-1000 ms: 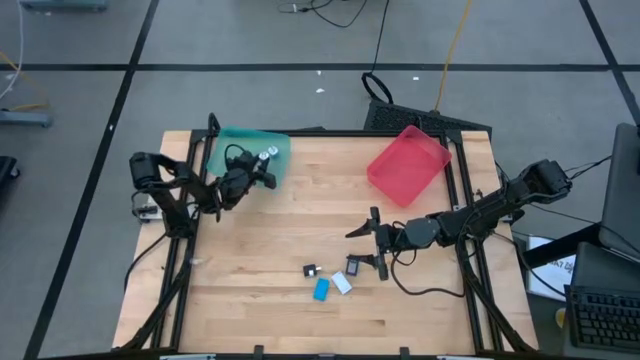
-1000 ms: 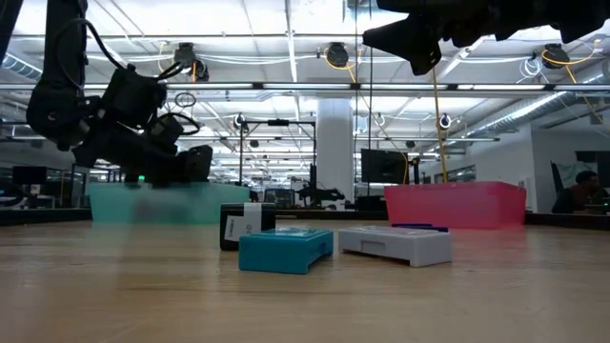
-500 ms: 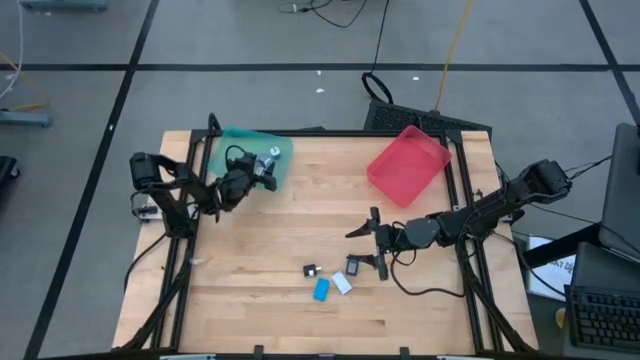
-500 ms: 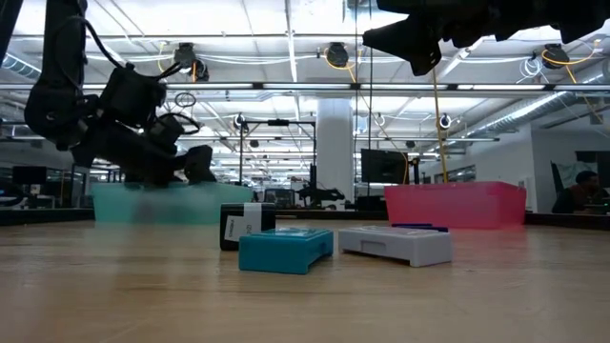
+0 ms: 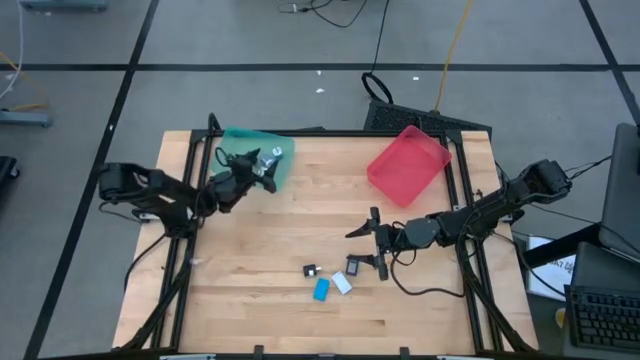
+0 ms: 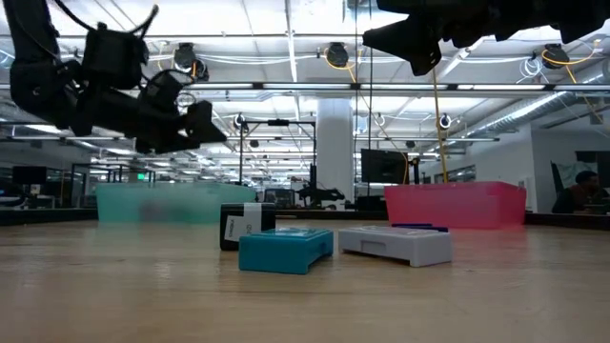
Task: Pick & Place Office items
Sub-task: Put the black charger adapter into the blue bin
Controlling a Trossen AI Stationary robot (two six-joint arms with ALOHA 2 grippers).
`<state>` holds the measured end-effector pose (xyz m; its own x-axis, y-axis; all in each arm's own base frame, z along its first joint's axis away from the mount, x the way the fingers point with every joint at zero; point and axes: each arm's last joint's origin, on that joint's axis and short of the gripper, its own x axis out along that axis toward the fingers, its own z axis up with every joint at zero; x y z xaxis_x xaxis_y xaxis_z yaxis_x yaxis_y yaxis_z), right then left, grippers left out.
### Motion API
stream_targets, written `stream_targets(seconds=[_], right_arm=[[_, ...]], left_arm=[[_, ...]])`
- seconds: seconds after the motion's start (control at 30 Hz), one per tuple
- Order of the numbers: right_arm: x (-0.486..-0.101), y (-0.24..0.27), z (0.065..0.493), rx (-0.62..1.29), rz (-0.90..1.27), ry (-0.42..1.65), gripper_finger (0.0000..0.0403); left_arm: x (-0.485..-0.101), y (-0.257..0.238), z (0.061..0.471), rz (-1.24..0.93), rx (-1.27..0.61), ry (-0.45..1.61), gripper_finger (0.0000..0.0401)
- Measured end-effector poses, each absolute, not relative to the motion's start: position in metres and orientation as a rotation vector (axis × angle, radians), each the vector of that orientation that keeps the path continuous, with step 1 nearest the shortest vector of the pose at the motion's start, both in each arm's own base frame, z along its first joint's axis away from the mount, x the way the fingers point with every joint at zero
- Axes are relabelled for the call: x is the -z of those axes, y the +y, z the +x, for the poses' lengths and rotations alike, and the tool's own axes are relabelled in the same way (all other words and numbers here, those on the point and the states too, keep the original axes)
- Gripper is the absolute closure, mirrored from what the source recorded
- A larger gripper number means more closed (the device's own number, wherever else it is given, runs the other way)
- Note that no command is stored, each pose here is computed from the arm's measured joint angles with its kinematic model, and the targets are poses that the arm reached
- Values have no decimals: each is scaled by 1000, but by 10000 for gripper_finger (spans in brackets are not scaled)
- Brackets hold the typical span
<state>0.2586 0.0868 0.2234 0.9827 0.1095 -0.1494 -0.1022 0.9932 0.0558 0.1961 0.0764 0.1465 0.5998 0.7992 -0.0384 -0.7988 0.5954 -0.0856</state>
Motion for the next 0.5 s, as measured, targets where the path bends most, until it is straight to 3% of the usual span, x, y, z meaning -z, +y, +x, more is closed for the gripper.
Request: stream_targets(seconds=[0.5], right_arm=[[-223, 87, 259, -107, 48, 153, 151]], left_arm=[[-185, 10, 189, -135, -597, -78, 41]])
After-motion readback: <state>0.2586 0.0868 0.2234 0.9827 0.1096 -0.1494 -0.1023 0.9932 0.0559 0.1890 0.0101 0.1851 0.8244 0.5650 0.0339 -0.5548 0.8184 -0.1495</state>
